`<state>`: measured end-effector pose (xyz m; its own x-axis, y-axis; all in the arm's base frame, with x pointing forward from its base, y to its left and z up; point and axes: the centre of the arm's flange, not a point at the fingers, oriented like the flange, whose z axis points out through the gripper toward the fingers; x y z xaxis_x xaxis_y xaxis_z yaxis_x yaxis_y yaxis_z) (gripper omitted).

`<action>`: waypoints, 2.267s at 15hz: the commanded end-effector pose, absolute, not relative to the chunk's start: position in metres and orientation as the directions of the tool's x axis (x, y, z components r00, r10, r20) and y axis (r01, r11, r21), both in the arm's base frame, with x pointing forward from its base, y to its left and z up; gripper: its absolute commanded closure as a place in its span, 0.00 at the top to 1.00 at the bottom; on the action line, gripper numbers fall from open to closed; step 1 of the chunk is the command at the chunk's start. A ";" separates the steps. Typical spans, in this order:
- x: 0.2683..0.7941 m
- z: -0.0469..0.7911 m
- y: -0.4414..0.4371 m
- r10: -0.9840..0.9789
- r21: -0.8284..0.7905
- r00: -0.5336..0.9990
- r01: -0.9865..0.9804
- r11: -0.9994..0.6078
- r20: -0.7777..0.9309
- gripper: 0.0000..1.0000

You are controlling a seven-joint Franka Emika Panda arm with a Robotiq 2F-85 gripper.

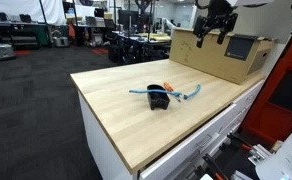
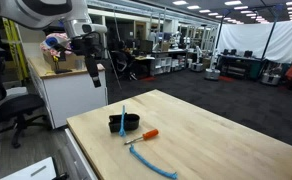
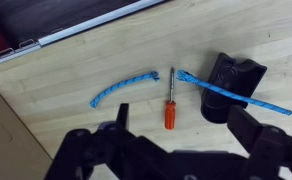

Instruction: Put the cable in the black object

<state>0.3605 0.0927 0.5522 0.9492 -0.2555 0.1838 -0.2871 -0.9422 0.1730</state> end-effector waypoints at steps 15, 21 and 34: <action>0.416 0.530 0.084 0.134 0.326 0.983 0.088 -0.941 0.122 1.00; 0.473 0.473 0.092 0.429 0.288 0.898 0.389 -0.875 0.093 1.00; 0.514 0.386 0.126 0.897 0.186 0.431 0.893 -0.410 -0.093 1.00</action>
<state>0.4863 0.1286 0.4062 0.5576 0.8263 -0.0789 0.8199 -0.5335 0.2078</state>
